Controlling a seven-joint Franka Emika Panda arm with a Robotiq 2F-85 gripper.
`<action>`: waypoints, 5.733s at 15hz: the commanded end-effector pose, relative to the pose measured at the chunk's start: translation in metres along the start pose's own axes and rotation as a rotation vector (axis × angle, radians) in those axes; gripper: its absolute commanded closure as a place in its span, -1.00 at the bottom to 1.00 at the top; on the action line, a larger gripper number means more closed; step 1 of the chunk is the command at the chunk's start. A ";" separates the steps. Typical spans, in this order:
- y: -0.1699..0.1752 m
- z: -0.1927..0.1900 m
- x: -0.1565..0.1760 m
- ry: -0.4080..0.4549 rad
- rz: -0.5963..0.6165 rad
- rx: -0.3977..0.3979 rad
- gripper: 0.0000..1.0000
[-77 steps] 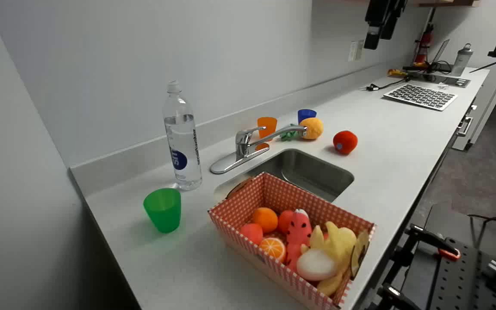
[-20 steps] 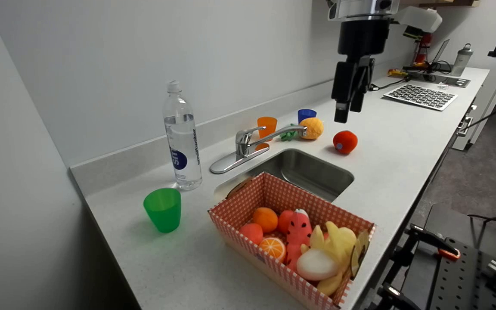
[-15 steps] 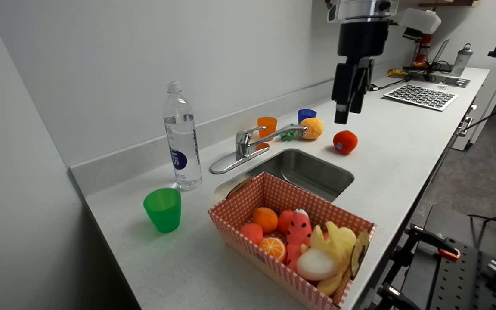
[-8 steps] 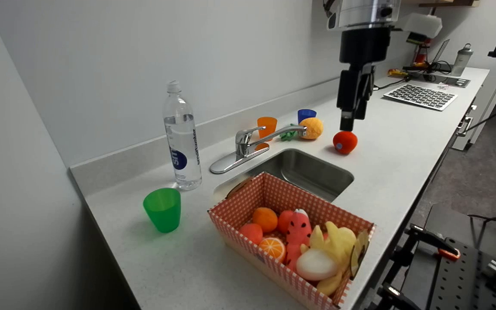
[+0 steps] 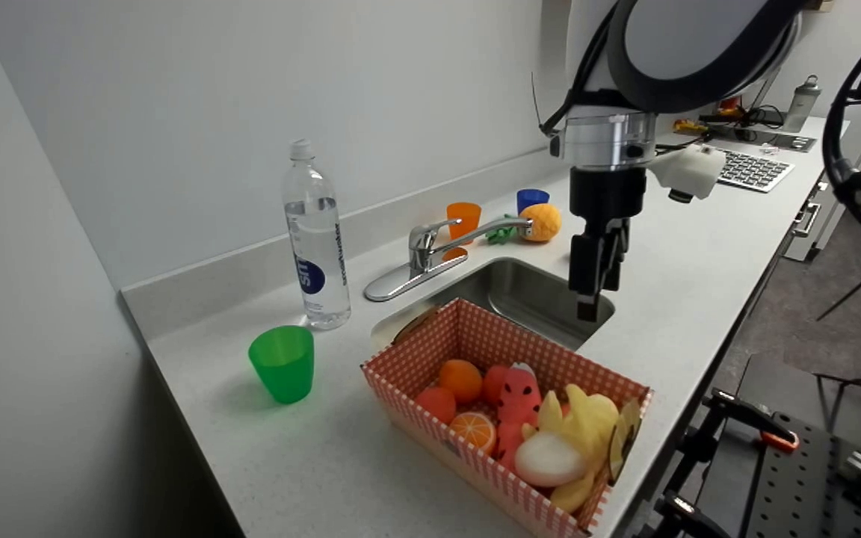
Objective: Move the basket to the right
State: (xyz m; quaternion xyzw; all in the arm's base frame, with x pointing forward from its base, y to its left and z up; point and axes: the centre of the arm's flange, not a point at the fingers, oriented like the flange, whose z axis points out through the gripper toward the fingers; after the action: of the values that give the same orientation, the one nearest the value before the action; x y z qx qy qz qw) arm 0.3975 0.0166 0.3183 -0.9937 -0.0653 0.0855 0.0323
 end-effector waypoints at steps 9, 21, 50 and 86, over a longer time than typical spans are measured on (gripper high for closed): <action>-0.002 0.006 0.005 0.007 -0.005 0.008 -1.00; -0.081 0.102 0.055 0.034 -0.141 0.047 -0.47; 0.103 0.121 0.010 -0.023 0.364 -0.086 0.95; 0.258 0.102 -0.086 -0.022 0.761 -0.004 -0.56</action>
State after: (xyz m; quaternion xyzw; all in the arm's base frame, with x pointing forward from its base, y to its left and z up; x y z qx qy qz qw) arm 0.3242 -0.2562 0.2227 -0.9422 0.3246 0.0819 -0.0120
